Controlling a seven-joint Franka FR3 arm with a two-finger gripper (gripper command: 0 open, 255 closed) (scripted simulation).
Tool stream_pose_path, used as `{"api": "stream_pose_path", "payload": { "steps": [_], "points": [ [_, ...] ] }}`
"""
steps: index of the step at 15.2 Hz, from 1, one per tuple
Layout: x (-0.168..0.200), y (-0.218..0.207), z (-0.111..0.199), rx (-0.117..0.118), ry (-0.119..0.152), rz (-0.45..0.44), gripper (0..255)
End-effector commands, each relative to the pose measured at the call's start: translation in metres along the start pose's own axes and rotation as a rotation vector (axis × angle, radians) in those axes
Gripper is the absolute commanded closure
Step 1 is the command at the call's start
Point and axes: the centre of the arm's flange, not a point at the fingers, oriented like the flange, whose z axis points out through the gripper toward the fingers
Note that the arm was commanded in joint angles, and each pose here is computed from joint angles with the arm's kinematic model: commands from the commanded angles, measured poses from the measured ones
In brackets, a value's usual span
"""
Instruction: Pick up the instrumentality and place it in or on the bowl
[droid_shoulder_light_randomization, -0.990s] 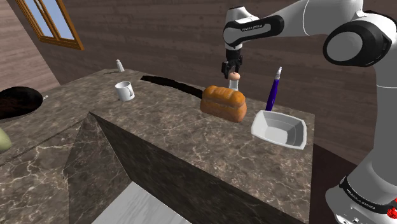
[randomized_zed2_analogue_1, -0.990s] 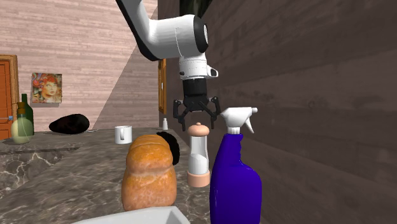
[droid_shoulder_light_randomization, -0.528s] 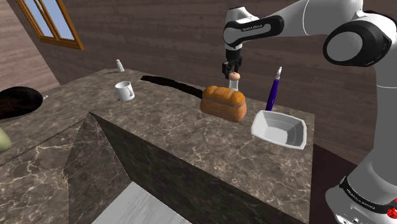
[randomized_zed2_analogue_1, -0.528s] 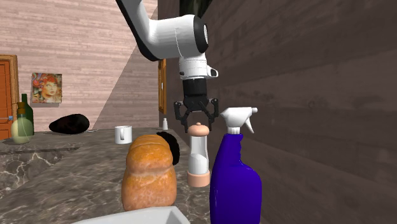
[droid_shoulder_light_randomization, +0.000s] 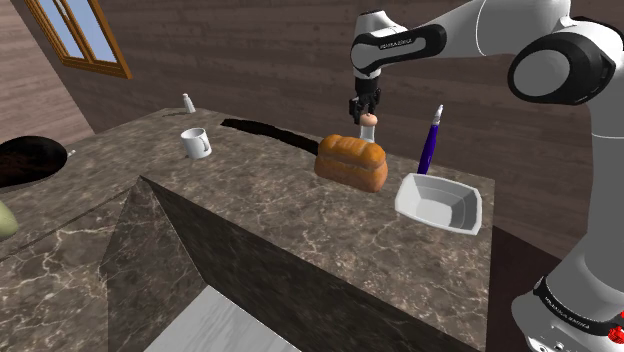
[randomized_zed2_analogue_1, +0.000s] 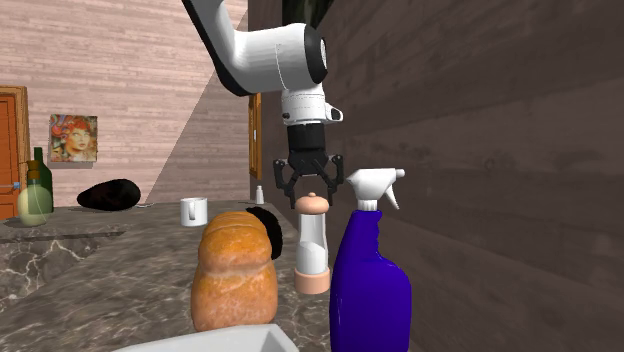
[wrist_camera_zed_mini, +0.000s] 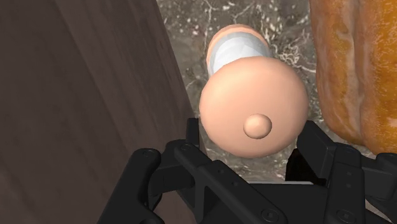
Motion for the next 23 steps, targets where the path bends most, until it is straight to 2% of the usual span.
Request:
{"api": "stream_pose_path", "payload": {
  "steps": [1,23],
  "points": [
    [0.000,0.000,0.000,0.000,0.000,0.000,255],
    [0.005,0.009,-0.115,0.000,0.000,0.000,255]
  ]
}}
